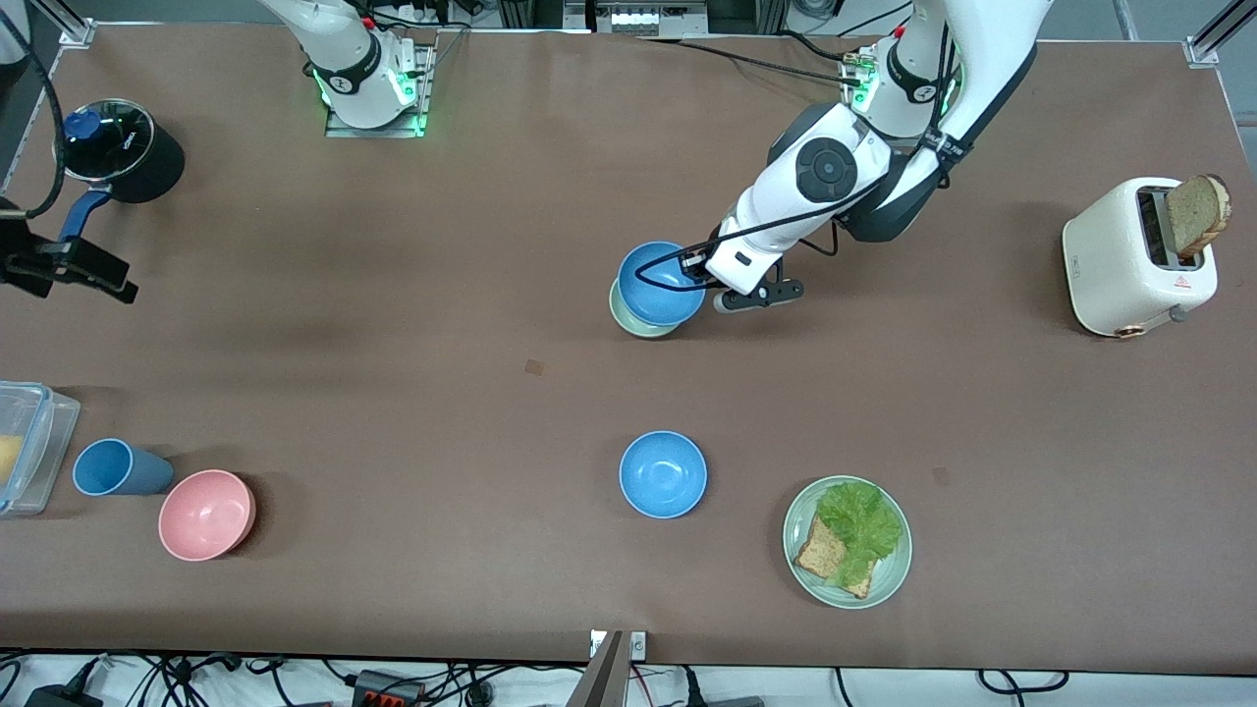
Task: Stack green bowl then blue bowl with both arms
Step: 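Lower the blue bowl into the green bowl with the left gripper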
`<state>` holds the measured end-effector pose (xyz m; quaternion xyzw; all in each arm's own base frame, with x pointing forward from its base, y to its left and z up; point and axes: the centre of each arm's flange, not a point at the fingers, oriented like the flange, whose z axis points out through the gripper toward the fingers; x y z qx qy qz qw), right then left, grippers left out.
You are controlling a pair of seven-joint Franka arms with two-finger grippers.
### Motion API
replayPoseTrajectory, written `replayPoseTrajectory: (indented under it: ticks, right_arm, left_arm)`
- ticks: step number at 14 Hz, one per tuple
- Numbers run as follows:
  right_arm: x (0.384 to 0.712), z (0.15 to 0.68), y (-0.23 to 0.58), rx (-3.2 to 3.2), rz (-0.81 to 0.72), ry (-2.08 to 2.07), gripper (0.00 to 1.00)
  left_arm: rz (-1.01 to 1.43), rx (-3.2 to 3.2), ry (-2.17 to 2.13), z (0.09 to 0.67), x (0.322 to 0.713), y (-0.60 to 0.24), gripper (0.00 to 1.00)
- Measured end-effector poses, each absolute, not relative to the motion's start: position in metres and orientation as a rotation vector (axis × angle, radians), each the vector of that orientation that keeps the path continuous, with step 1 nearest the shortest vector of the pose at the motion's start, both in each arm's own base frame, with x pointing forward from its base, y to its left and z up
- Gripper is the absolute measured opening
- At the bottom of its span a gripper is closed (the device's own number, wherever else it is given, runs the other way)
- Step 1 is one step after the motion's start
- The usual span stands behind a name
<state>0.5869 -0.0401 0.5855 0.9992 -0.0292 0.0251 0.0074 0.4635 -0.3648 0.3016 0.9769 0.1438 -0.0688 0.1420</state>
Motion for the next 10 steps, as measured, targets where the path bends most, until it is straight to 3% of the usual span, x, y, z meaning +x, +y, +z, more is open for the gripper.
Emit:
replayPoseTrajectory:
  ticks: [10]
  right_arm:
    - [0.575,0.586,-0.04,3.126,0.096,-0.071,1.0]
  left_arm:
    - [-0.141,2.908,0.4,0.25,0.445,-0.386,0.05]
